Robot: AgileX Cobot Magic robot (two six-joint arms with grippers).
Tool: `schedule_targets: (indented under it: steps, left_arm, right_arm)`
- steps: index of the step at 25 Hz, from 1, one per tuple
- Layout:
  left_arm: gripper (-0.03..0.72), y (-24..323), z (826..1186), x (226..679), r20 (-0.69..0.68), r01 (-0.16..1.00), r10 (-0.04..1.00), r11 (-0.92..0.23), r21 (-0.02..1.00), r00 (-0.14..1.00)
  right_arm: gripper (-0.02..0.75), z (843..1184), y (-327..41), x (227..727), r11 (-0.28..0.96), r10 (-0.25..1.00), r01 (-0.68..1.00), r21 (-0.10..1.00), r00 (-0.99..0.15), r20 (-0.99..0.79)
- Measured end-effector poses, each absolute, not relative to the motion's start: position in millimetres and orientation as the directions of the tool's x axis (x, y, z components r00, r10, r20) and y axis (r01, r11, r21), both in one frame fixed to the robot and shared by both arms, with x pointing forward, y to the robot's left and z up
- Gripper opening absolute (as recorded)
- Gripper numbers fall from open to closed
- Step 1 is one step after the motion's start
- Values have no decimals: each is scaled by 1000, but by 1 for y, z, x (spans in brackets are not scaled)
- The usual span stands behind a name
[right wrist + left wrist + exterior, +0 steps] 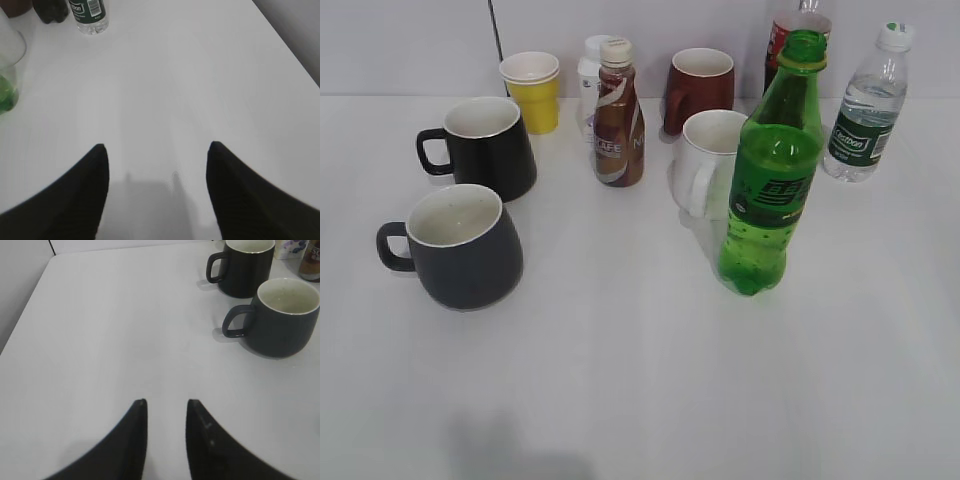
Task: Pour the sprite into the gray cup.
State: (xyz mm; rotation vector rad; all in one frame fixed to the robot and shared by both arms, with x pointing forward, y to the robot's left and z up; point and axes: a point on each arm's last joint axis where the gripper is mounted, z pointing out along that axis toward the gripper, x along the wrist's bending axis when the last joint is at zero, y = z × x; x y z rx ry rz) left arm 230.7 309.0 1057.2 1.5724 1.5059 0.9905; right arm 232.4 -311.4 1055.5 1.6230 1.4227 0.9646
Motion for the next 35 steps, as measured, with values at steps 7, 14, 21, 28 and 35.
schedule_targets:
  steps: [7,14,21,28,35]
  left_arm:
    - [213,307,1070,232,24,337,999,-33,941,30]
    - [213,302,1109,261,23,-133,998,-16,991,56]
    - [237,293,1076,329,36,-149,996,-23,989,84]
    - [246,285,1036,393,57,7,991,-59,998,123]
    - [246,280,997,431,46,111,987,-64,992,153]
  right_arm:
    - [461,1055,-311,232,-92,994,421,902,95,58]
    - [461,1055,-311,232,-92,994,421,902,95,58]
    - [461,1055,-311,232,-92,994,421,902,95,58]
    - [461,1055,-311,232,-92,994,421,902,95,58]
    - [461,1055,-311,232,-92,994,421,902,95,58]
